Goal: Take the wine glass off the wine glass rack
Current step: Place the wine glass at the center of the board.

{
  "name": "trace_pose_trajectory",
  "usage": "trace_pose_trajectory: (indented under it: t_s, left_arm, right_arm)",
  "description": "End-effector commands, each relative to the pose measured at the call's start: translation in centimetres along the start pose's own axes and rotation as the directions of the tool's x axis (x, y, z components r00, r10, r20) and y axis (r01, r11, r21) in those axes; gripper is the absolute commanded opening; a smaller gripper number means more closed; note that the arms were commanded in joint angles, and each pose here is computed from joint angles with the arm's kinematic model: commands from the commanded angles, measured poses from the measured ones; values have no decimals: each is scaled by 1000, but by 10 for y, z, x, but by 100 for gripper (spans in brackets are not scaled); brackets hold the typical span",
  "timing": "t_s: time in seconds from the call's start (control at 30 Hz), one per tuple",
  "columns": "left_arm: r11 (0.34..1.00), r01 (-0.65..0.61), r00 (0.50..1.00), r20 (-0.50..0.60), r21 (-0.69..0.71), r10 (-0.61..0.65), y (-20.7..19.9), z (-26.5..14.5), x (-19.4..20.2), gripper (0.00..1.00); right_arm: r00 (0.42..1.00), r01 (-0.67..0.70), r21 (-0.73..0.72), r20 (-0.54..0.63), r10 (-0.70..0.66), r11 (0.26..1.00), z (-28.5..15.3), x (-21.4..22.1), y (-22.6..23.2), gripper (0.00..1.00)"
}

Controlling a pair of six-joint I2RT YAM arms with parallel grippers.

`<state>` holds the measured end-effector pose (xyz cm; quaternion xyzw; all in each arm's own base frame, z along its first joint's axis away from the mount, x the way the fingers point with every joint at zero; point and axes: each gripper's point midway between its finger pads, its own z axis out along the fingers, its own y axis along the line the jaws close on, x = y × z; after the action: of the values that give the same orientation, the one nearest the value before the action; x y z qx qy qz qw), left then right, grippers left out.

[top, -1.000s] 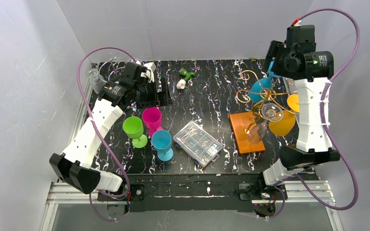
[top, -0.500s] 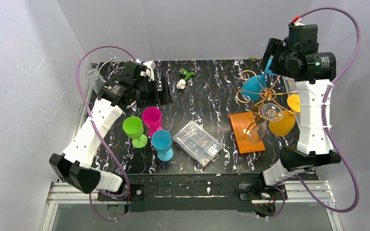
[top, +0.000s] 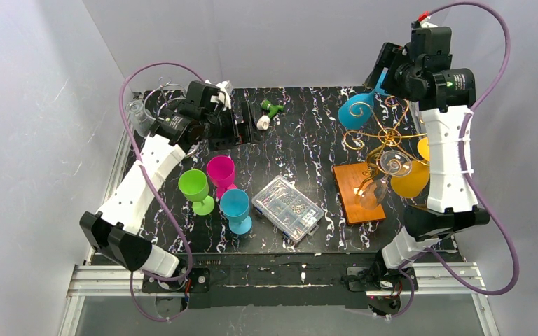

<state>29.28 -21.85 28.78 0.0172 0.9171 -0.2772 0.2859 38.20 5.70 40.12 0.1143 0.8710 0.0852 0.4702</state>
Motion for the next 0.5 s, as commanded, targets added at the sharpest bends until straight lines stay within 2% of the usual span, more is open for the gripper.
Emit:
trace_pose_trajectory:
  t_s: [0.0,0.2,0.47]
  left_arm:
    - [993,27,999,35,115,-32,-32,-7,-17,98]
    - [973,61,994,72,222,-78,-59,-4,-40,98]
    - [915,48,983,143,401,-115,-99,-12,-75,98]
  right_arm:
    - [991,-45,-109,121,58,993,-7,-35,27,44]
    - [982,-100,-235,131,134,967,-10,-46,53,45]
    - [966,-198,-488,48,252,850,-30,-50,102,45]
